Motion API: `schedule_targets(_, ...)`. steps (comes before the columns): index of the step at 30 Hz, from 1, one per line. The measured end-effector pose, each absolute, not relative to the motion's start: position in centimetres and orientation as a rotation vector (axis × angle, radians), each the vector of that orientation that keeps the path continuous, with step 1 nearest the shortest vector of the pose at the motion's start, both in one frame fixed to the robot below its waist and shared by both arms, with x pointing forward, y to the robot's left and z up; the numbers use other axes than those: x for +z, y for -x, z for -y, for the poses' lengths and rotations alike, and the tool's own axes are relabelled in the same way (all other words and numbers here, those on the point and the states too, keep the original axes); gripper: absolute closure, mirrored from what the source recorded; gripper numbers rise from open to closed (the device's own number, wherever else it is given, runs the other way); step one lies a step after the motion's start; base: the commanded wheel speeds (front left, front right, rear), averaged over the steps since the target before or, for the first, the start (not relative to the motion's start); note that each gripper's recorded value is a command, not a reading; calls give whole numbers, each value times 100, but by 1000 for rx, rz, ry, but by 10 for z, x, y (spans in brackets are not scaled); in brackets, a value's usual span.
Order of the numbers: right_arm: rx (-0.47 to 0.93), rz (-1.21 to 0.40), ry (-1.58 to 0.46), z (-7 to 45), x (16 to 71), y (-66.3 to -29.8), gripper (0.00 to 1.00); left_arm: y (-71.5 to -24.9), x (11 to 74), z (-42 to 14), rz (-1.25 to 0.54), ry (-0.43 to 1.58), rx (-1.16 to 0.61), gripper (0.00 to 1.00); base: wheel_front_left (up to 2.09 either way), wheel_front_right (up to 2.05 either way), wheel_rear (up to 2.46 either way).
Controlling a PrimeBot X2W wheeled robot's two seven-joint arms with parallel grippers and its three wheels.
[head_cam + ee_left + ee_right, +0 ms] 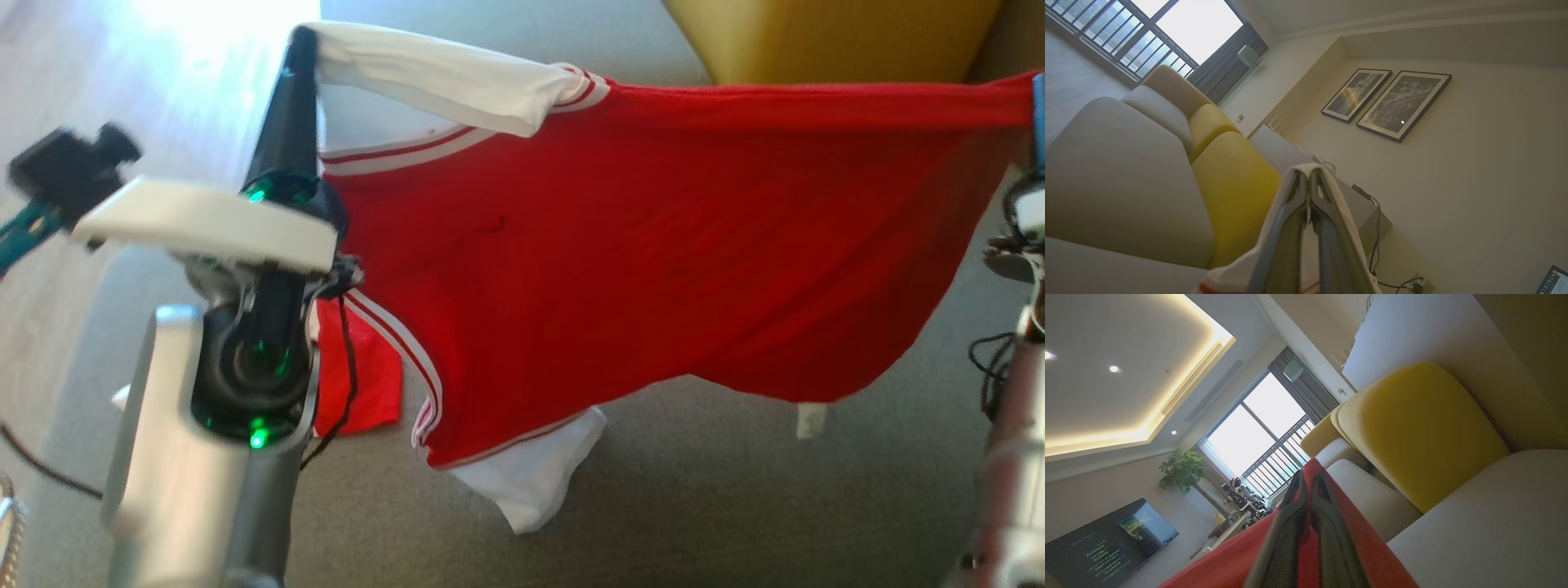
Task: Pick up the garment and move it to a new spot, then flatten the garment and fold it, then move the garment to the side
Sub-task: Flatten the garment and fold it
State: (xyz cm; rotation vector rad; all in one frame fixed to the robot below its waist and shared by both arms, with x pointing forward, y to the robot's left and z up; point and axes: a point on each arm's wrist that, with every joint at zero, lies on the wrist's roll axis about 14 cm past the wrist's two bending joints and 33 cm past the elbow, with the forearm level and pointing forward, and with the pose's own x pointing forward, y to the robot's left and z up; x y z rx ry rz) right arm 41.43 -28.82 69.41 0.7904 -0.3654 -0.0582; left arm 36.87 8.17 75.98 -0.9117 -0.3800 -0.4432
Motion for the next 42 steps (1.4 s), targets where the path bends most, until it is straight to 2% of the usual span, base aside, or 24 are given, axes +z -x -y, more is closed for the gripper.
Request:
schedule_targets(6, -100, 182, -836, 281, 658, -466, 100, -431, 715, -69, 144, 919, -378, 100, 0, 0, 0)
schedule_targets(10, -72, 115, -875, 261, 664, -519, 100, -487, 711, -69, 98, 877, -325, 100, 0, 0, 0)
schedule_targets(13, -12, 206, -912, 243, 714, -564, 100, -532, 741, -66, 170, 829, -331, 100, 0, 0, 0)
schedule_targets(17, 63, 431, -918, 228, 796, -602, 100, -580, 790, -69, 338, 818, -343, 100, 0, 0, 0)
schedule_targets(21, 87, 584, -933, 223, 819, -624, 100, -611, 807, -73, 470, 798, -351, 100, 0, 0, 0)
schedule_targets(25, 88, 536, -964, 212, 775, -649, 100, -631, 786, -71, 488, 788, -363, 100, 0, 0, 0)
schedule_targets(31, -44, 267, -963, 218, 625, -669, 100, -648, 698, -51, 320, 693, -391, 100, 0, 0, 0)
schedule_targets(35, -139, 55, -958, 213, 523, -652, 100, -636, 602, -48, 136, 615, -364, 100, 0, 0, 0)
schedule_targets(38, -153, -100, -898, 198, 468, -621, 100, -604, 528, -58, -22, 599, -305, 100, 0, 0, 0)
schedule_targets(42, -193, -213, -848, 201, 436, -589, 100, -565, 493, -62, -102, 554, -306, 100, 0, 0, 0)
